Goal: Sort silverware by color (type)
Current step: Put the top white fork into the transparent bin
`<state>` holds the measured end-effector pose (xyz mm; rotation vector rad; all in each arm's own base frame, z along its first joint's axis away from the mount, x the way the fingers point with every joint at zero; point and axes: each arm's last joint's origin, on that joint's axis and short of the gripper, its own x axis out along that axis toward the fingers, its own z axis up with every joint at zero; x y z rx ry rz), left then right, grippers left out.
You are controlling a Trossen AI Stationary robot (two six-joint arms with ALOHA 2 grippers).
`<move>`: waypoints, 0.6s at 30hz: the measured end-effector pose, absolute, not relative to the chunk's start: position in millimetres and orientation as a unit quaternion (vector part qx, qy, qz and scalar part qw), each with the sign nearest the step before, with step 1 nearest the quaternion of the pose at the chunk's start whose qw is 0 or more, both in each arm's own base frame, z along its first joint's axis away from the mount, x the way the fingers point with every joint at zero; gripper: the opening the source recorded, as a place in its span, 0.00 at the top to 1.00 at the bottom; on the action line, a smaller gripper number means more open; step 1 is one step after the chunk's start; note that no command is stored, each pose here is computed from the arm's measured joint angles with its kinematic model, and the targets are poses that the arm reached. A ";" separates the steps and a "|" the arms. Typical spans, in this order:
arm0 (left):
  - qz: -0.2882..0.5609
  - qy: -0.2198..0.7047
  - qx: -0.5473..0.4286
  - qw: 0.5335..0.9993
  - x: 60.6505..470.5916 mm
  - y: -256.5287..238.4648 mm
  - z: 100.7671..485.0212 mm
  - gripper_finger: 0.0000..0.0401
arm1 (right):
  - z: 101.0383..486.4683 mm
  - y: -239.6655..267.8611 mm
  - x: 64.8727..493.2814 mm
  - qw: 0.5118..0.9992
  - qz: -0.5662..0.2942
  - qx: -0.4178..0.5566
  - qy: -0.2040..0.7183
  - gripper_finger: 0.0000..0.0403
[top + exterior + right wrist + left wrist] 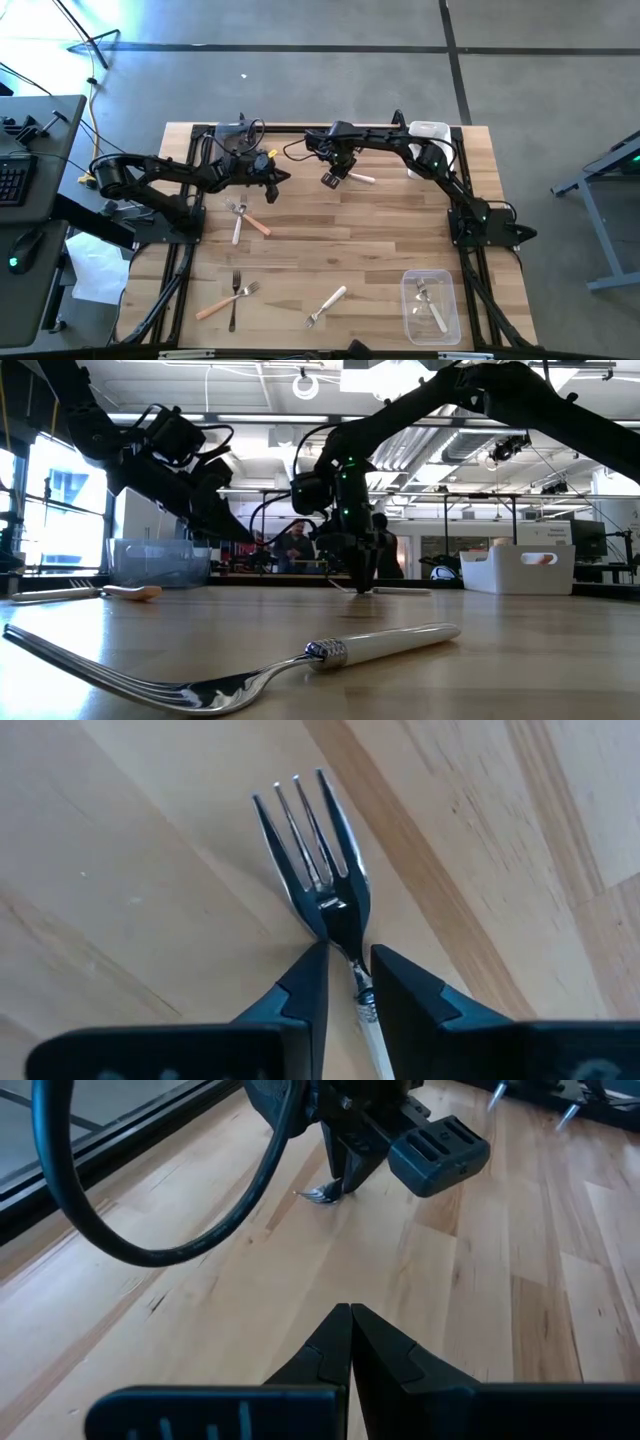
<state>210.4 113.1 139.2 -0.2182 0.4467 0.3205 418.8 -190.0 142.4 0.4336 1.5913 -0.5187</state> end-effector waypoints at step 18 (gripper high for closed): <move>0.157 0.213 -0.102 0.959 211.1 113.3 140.6 1.00 | 142.3 -190.2 418.7 0.649 -0.227 0.189 0.701 0.84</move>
